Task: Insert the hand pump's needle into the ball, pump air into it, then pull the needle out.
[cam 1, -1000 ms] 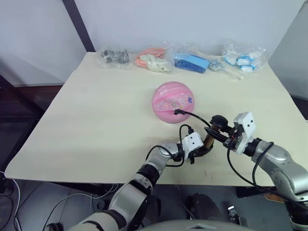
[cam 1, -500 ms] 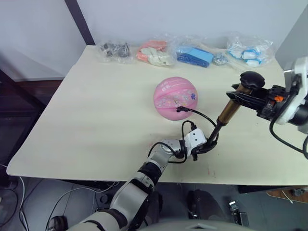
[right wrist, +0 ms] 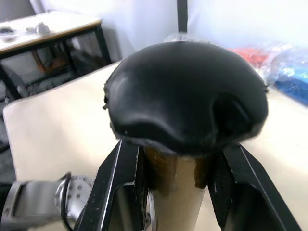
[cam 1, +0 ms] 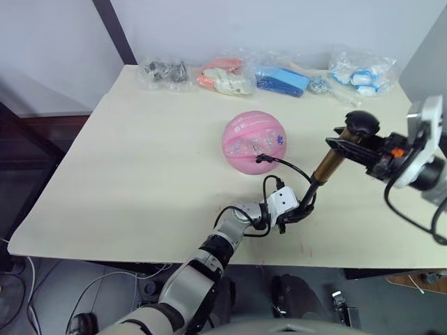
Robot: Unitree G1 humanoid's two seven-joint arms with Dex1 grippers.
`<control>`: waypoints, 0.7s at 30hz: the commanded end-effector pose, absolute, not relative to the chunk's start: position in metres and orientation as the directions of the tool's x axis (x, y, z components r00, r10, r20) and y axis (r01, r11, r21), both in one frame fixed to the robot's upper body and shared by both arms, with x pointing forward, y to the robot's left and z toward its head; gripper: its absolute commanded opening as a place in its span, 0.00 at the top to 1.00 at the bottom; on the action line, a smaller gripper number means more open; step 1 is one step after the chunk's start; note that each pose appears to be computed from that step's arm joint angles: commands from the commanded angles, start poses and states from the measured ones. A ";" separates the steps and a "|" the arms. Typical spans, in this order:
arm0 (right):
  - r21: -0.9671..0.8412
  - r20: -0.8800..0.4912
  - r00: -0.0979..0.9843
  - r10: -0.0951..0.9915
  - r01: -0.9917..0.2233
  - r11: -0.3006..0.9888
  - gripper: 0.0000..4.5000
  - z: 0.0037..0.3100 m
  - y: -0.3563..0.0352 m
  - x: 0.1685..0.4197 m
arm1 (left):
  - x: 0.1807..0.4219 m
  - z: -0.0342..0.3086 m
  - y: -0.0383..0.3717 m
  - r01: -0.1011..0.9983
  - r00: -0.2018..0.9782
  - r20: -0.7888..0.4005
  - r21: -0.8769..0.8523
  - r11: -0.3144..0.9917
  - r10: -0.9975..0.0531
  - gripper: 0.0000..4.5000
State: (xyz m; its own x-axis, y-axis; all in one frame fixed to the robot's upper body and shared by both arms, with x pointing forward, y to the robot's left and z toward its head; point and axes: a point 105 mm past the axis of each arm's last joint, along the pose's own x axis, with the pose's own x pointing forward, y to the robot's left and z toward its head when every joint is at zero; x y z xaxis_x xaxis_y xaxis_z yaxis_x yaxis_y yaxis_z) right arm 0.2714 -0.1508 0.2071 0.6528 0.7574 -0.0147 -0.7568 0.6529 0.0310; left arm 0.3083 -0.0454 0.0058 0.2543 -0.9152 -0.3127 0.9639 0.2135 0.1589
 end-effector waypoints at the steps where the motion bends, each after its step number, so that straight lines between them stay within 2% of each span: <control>1: 0.120 -0.201 0.651 0.732 -0.726 0.678 0.77 0.126 -0.145 0.275 | 0.295 -0.024 -0.033 0.976 0.217 -0.406 0.095 0.195 -0.888 0.75; 7: 0.210 -0.329 0.587 0.739 -0.718 0.664 0.77 0.046 -0.122 0.258 | 0.295 -0.024 -0.032 0.975 0.222 -0.404 0.095 0.200 -0.887 0.75; 11: 0.201 -0.346 0.585 0.734 -0.718 0.667 0.77 0.031 -0.119 0.254 | 0.295 -0.024 -0.032 0.975 0.222 -0.405 0.092 0.202 -0.887 0.75; 16: 0.136 -0.300 0.618 0.726 -0.726 0.674 0.77 0.053 -0.128 0.263 | 0.296 -0.023 -0.033 0.975 0.222 -0.405 0.091 0.202 -0.887 0.75; 21: 0.018 -0.131 0.681 0.720 -0.725 0.689 0.77 0.132 -0.144 0.282 | 0.295 -0.023 -0.033 0.976 0.219 -0.405 0.090 0.199 -0.888 0.75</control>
State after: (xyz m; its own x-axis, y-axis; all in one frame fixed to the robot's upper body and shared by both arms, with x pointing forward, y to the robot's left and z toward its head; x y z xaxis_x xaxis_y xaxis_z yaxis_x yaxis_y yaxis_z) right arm 0.2810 -0.1341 0.1190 0.6666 0.7333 -0.1334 -0.7381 0.6744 0.0191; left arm 0.3056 -0.0414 -0.0015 0.2552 -0.9083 -0.3316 0.9652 0.2190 0.1431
